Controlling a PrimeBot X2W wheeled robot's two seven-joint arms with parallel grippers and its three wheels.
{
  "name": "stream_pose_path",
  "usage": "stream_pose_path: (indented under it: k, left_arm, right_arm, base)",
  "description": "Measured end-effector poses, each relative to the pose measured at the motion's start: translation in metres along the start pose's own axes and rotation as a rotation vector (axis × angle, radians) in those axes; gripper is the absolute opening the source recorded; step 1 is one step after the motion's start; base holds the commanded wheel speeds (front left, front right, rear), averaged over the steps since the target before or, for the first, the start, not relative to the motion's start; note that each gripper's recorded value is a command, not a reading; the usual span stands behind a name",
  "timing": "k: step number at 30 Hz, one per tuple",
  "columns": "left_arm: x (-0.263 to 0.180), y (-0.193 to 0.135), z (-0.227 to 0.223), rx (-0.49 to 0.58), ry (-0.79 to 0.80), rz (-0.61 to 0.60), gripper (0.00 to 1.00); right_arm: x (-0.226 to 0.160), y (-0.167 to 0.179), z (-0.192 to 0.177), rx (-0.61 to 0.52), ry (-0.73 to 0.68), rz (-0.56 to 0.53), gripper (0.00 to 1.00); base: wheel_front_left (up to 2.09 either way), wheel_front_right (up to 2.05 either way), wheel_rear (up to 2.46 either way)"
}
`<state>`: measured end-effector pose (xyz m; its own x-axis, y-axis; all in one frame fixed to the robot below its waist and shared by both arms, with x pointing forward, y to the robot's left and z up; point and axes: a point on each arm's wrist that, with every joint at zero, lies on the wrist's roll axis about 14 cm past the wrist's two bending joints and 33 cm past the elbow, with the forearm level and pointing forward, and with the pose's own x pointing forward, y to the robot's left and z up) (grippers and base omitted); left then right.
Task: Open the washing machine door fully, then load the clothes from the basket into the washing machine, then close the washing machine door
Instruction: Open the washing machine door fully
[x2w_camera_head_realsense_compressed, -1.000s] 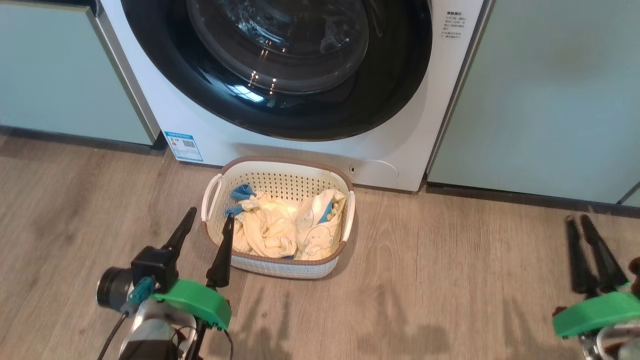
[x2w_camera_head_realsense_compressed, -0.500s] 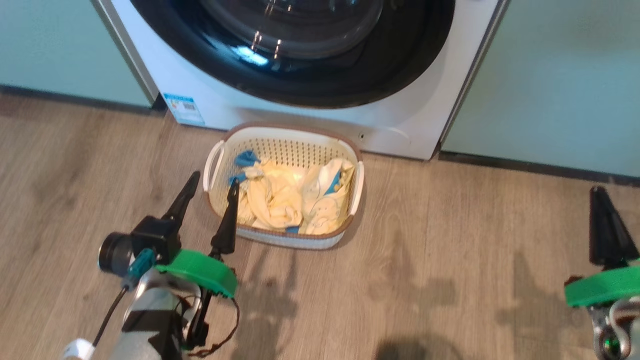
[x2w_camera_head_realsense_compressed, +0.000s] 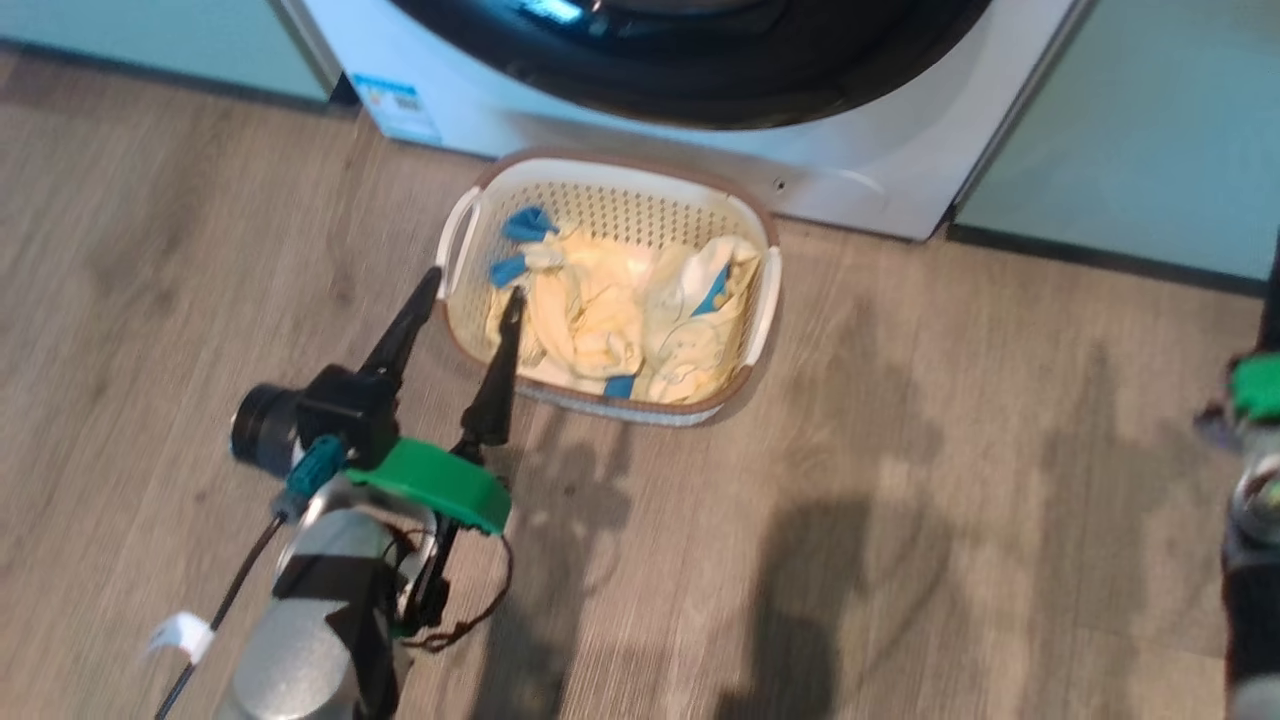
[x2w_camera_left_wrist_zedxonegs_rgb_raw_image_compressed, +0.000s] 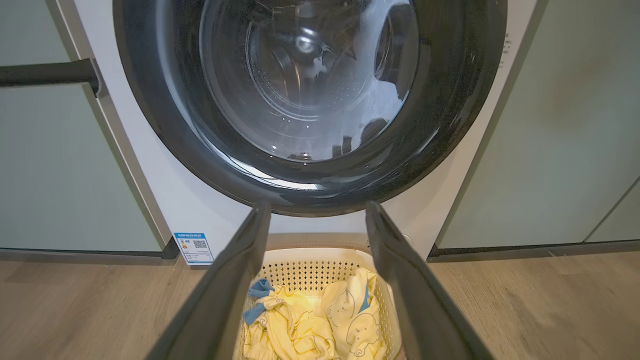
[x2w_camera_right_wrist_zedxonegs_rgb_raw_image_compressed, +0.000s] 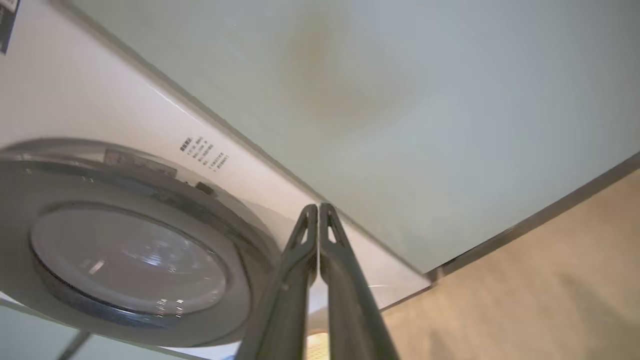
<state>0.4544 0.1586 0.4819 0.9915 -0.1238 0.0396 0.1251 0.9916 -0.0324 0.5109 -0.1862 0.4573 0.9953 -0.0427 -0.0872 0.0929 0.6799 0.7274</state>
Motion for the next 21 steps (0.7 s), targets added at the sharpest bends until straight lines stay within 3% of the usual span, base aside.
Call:
stream_pose_path:
  k: [6, 11, 16, 21]
  left_arm:
    - [0.007, 0.001, -0.006, 0.005, 0.01, -0.003, 1.0]
    - [0.006, 0.007, -0.01, 0.011, 0.022, 0.011, 1.0]
    - [0.005, 0.009, -0.016, 0.012, 0.038, 0.017, 1.0]
    - [0.008, 0.007, -0.023, 0.012, 0.053, 0.007, 1.0]
  right_arm:
    - [0.041, 0.019, -0.014, 0.374, 0.134, 0.037, 0.0]
    - [0.059, 0.032, -0.031, 0.585, 0.284, 0.076, 0.0]
    - [0.069, 0.054, -0.044, 0.658, 0.439, 0.148, 0.0]
    - [0.09, 0.073, -0.034, 0.685, 0.475, 0.21, 0.0]
  base:
    - [0.0, 0.0, 0.0]
    - [0.0, 0.0, 0.0]
    - [0.0, 0.0, 0.0]
    - [0.0, 0.0, 0.0]
